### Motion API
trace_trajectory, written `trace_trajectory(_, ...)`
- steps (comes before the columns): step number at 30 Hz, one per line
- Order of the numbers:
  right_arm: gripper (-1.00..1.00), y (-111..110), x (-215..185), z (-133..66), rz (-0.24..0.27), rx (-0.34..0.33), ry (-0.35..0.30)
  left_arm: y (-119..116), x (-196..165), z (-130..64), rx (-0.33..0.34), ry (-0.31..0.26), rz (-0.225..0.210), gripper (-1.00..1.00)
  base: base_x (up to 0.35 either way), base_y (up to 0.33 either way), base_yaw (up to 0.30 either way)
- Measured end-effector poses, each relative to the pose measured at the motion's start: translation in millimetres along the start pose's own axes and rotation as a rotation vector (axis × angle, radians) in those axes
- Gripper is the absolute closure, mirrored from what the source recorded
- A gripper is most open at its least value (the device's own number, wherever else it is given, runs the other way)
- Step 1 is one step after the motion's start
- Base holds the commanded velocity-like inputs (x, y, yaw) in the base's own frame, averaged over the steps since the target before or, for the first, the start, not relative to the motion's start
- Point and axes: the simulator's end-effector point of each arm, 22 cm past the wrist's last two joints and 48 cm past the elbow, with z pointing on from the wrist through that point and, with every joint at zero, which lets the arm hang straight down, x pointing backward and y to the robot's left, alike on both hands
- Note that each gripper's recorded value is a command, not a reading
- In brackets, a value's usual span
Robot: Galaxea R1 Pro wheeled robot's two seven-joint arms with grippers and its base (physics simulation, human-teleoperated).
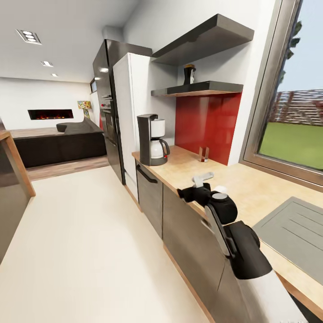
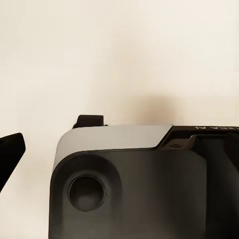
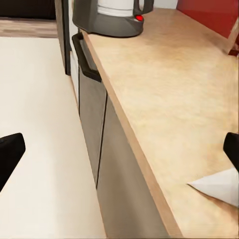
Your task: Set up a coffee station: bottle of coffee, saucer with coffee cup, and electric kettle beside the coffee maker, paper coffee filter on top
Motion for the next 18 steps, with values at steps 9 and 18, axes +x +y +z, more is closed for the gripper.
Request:
trace_trajectory(9,-1.00,-71,-8,-4.2,0.016,0.113,-0.003,0,0,0.0,0.000,0.000,0.000,-1.00,0.000,0.000,0.000)
trace_trajectory(18,-1.00,-130,0,-13.2,0.043,0.190,0.008,0,0,0.0,0.000,0.000,0.000,-1.00,0.000,0.000,0.000)
